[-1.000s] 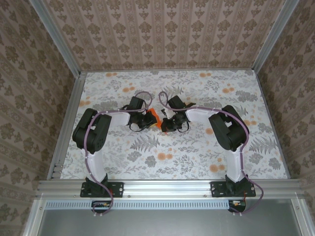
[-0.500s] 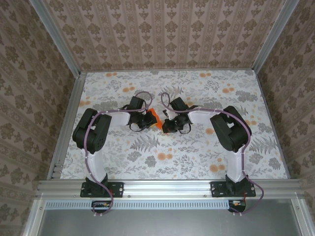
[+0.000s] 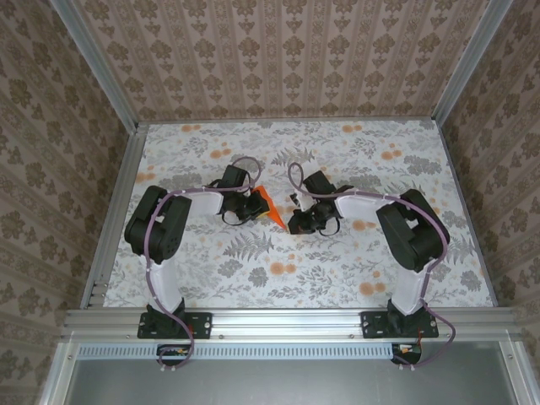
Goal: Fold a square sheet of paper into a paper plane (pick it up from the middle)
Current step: Fold the wing for the fifth time at the center of the table.
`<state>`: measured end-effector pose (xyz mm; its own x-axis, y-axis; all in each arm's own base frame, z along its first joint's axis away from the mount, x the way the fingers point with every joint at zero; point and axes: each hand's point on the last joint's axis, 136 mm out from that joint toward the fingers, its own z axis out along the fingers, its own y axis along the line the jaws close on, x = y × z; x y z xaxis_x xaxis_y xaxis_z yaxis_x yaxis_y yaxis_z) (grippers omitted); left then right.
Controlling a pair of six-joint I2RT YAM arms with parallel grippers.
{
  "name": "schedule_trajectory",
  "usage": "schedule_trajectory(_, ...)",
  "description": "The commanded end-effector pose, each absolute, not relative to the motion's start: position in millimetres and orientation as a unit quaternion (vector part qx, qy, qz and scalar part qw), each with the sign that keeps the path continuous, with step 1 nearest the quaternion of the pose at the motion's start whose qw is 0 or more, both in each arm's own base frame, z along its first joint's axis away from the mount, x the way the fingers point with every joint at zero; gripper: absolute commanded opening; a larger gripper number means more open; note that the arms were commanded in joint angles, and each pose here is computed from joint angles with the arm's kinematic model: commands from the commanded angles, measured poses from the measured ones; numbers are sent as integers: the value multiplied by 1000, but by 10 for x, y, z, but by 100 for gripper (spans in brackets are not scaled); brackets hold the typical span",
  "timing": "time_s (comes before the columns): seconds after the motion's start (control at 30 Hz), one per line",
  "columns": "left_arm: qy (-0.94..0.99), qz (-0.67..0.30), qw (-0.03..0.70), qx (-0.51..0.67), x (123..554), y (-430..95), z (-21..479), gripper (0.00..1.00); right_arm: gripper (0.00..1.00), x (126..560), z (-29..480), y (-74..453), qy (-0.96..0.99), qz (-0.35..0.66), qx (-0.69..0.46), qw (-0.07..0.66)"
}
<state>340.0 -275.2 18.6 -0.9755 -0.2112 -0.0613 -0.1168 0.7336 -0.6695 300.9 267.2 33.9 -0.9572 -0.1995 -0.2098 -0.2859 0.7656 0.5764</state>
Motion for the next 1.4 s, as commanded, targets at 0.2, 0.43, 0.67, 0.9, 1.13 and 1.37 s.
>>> schedule_trajectory(0.2, 954, -275, 29, -115, 3215, -2467, -257, 11, 8, 3235, 514, 3007, 925, 347, -137, 77)
schedule_trajectory(0.43, 954, -278, 31, -110, 3227, -2497, -228, 11, 8, 3343, 348, 3118, 926, 345, -139, 65)
schedule_trajectory(0.67, 952, -285, 39, -103, 3270, -2522, -166, 11, 7, 3344, 106, 2957, 940, 316, -121, 52)
schedule_trajectory(0.9, 946, -310, 68, -66, 3427, -2608, 31, 14, 6, 3204, -105, 2799, 945, 310, -102, 28)
schedule_trajectory(1.13, 935, -338, 104, -17, 3582, -2689, 285, 18, 6, 3141, -237, 2707, 947, 310, -84, 13)
schedule_trajectory(1.37, 928, -348, 135, 18, 3592, -2706, 455, 21, 5, 3156, -248, 2708, 946, 313, -80, 11)
